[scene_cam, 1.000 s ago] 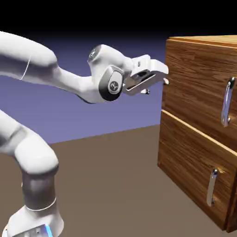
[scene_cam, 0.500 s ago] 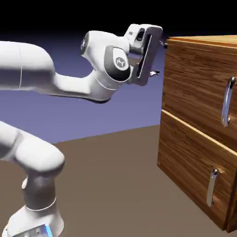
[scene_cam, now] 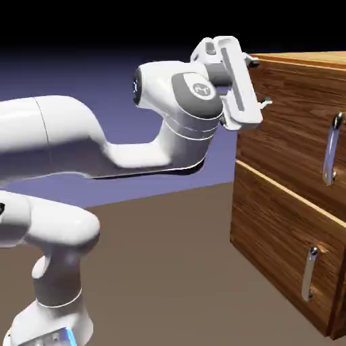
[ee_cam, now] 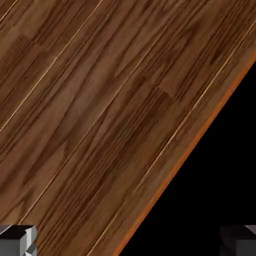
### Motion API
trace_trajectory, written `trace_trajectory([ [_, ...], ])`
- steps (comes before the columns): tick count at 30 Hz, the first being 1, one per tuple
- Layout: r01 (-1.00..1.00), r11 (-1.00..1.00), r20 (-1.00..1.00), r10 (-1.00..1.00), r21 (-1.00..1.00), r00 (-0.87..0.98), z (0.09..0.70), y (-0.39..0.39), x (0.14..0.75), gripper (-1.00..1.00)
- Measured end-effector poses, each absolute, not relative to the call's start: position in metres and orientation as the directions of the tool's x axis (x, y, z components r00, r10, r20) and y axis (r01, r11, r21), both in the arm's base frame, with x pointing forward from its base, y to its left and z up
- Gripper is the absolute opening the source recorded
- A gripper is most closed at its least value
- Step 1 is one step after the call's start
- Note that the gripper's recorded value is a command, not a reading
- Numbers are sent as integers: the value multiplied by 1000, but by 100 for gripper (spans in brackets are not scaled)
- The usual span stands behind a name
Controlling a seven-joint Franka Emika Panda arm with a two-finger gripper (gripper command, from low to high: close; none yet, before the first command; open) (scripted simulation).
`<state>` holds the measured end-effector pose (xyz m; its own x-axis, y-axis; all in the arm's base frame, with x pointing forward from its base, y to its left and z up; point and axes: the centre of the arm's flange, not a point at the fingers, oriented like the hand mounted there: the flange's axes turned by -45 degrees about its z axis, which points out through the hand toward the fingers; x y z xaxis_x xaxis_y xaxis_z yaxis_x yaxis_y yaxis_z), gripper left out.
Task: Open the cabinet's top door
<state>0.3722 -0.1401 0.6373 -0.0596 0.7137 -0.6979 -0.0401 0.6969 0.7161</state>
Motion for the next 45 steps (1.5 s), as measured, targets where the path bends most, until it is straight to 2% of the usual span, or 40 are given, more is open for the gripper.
trace_trajectory([
  [8, -55, 913, -914, 405, 405, -6, 589, -188, 401, 0],
  [16, -43, 999, -1000, 26, 25, 1, 513, -227, 440, 0],
  [18, -43, 999, -1000, 0, 0, 0, 508, -229, 442, 0],
  [22, -43, 999, -1000, 0, 0, 0, 508, -227, 486, 0],
  [23, -43, 999, -1000, 0, 0, 0, 508, -227, 492, -100],
  [25, -43, 999, -1000, 0, 0, 0, 508, -227, 492, -100],
  [45, 363, 932, -1000, 0, 0, 0, 508, -140, 335, -100],
])
